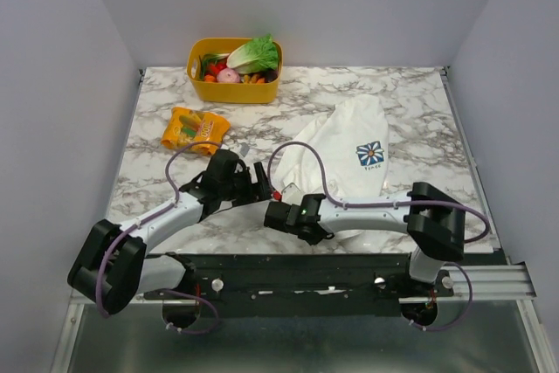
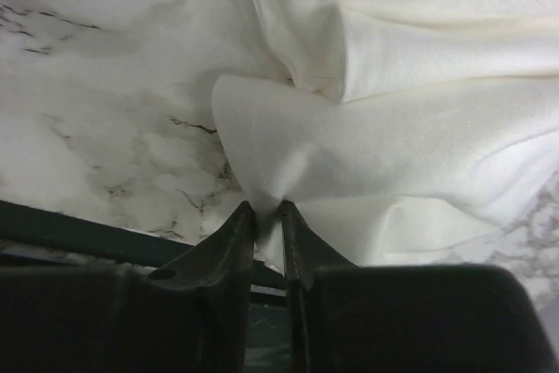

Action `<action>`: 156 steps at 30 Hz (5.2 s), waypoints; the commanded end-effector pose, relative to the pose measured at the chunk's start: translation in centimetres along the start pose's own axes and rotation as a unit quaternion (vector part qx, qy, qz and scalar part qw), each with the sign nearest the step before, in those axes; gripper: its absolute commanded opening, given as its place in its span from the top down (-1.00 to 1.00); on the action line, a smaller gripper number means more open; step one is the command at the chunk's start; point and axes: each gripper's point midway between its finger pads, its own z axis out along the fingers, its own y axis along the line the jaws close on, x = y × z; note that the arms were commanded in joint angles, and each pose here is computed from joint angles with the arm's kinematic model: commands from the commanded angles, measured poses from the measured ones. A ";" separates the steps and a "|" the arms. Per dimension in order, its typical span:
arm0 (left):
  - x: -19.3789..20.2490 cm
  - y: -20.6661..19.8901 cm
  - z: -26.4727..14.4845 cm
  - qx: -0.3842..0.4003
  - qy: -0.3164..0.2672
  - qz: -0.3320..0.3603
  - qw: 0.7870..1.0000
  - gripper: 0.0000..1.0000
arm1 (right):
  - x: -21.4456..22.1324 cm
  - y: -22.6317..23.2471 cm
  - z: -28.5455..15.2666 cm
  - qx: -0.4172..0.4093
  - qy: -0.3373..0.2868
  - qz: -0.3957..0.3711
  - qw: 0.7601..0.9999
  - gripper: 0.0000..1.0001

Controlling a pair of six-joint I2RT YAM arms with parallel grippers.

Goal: Pin the brooch onto the clothing

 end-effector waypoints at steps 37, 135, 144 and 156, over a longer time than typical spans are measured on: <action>3.0 -15.4 -0.6 0.220 0.008 0.002 0.975 -0.82 | -9.9 -15.0 -8.6 -0.026 -0.267 0.246 0.931 0.99; -16.4 -15.2 -8.6 -0.021 -0.143 0.204 0.968 1.00 | -8.0 -8.3 6.8 -0.061 -0.135 0.222 0.964 0.33; -16.9 -17.0 -9.4 0.006 -0.146 0.211 0.967 1.00 | -8.2 -11.2 -0.1 -0.076 -0.221 0.246 0.941 0.99; -16.3 -18.7 -10.2 0.044 -0.151 0.209 0.965 1.00 | -8.3 -21.4 -18.7 -0.034 -0.437 0.265 0.859 0.99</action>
